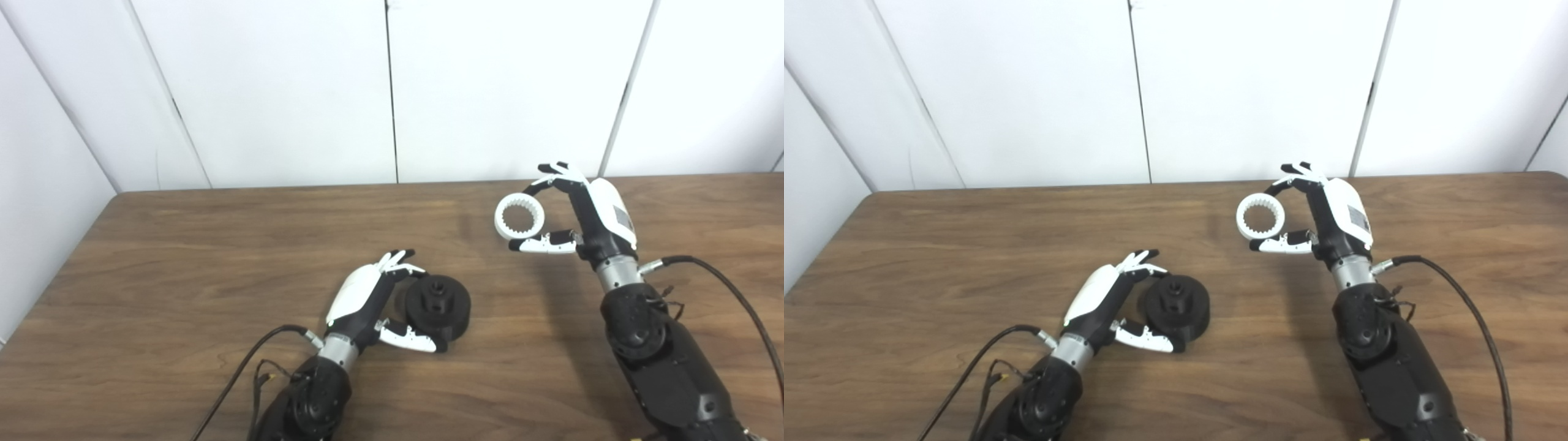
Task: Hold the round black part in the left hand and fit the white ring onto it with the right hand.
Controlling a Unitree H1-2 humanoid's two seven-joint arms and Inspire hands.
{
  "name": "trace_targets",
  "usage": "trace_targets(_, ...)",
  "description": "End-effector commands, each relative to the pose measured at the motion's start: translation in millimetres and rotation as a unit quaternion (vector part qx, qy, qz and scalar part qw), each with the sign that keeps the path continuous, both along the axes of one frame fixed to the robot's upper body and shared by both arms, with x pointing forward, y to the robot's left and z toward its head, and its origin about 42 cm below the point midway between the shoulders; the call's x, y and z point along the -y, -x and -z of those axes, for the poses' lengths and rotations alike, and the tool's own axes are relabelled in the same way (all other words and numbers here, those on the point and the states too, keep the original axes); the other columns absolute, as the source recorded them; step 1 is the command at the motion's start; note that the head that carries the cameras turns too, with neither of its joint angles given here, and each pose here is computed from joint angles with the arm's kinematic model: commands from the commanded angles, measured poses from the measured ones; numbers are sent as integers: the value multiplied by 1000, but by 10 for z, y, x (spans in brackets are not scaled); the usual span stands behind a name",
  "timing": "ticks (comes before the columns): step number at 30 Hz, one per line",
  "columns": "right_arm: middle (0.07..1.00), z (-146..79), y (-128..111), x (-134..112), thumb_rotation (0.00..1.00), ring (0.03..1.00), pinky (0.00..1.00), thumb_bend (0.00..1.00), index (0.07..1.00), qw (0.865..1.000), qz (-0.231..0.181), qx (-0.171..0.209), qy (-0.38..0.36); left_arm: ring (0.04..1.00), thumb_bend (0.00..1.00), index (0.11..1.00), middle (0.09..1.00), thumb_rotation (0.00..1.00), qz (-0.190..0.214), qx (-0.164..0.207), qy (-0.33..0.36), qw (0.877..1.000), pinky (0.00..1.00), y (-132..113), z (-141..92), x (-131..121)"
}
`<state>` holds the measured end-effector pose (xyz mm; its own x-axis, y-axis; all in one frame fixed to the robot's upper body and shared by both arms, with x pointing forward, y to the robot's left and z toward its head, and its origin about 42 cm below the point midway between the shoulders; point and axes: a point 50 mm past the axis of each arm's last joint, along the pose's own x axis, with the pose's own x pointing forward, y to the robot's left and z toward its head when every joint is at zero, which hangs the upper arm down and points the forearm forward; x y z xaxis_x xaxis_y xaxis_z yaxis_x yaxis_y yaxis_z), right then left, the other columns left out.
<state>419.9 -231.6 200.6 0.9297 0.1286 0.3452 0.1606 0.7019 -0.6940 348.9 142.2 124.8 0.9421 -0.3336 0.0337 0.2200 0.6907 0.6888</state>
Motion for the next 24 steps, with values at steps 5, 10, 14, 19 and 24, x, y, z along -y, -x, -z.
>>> trace_targets(5,855,-329,100,-67,140,938,857,520,482,998,-37,46,-16,1000,892,625,968,229,0,17,-13,1000,1000,-63,-82,18)
trace_targets(10,850,-394,304,-133,140,937,870,520,482,996,-61,55,-30,1000,889,624,967,224,-1,18,-11,1000,1000,-73,-83,10)
trace_targets(14,842,-416,448,-172,140,930,870,521,482,995,-75,55,-33,1000,888,622,963,215,-1,19,-10,1000,997,-80,-81,12)
trace_targets(19,844,-421,642,-252,141,928,896,520,482,993,-94,48,-44,1000,891,621,962,208,-1,18,-10,1000,993,-81,-81,19)
trace_targets(24,843,-419,772,-343,140,920,879,520,482,992,-115,36,-40,1000,891,621,963,206,-2,19,-10,1000,995,-83,-82,17)
